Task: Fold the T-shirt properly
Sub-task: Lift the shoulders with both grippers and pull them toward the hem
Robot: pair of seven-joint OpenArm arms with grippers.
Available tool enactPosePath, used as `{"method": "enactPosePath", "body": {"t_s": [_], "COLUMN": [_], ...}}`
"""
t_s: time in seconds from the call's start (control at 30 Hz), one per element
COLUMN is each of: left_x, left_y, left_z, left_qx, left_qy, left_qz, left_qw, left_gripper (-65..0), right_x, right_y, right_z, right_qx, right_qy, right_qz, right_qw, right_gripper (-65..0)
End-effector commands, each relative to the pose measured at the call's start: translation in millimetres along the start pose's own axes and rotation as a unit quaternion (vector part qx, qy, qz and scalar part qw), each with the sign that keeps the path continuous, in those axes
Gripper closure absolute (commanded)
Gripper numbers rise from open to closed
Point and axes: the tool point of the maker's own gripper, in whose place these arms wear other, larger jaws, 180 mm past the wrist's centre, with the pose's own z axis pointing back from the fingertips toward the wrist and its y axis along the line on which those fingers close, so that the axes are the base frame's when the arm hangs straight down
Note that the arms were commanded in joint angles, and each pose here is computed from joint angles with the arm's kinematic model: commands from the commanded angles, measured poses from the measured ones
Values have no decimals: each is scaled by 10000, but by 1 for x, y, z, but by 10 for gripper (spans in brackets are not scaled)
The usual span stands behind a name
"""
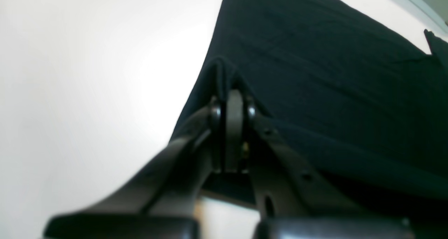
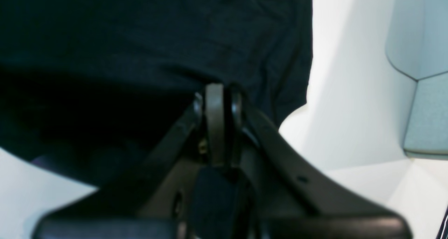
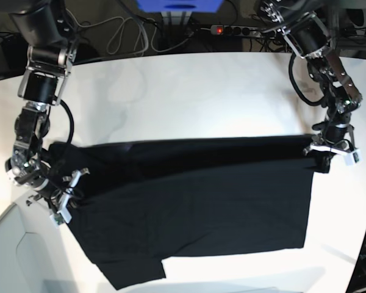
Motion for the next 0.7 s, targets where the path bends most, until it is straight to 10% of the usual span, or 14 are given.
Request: {"method": "enactPosePath", "body": {"t_s": [0.0,0.53,0.67], "left_x": [25,33,24], "left_y": [-2,-5,-15], "left_z": [-2,-26,-35], "left_qx": [-52,-133,-308], "left_qy": [-345,-303,8], "left_qz": [-32,240,-147], "left_qw": [9994,9992,9994], "left_gripper": [0,0,0], "right_x": [20,10,5], "right_y": [-14,-10,-13], "right_z": [9,8,10], "right_qx": [-107,-75,-98], "right_qy": [-280,-193,-110], "right_qz": [135,117,140], "right_qw": [9995,9997,9998], "right_gripper": [-1,-3,-100]}}
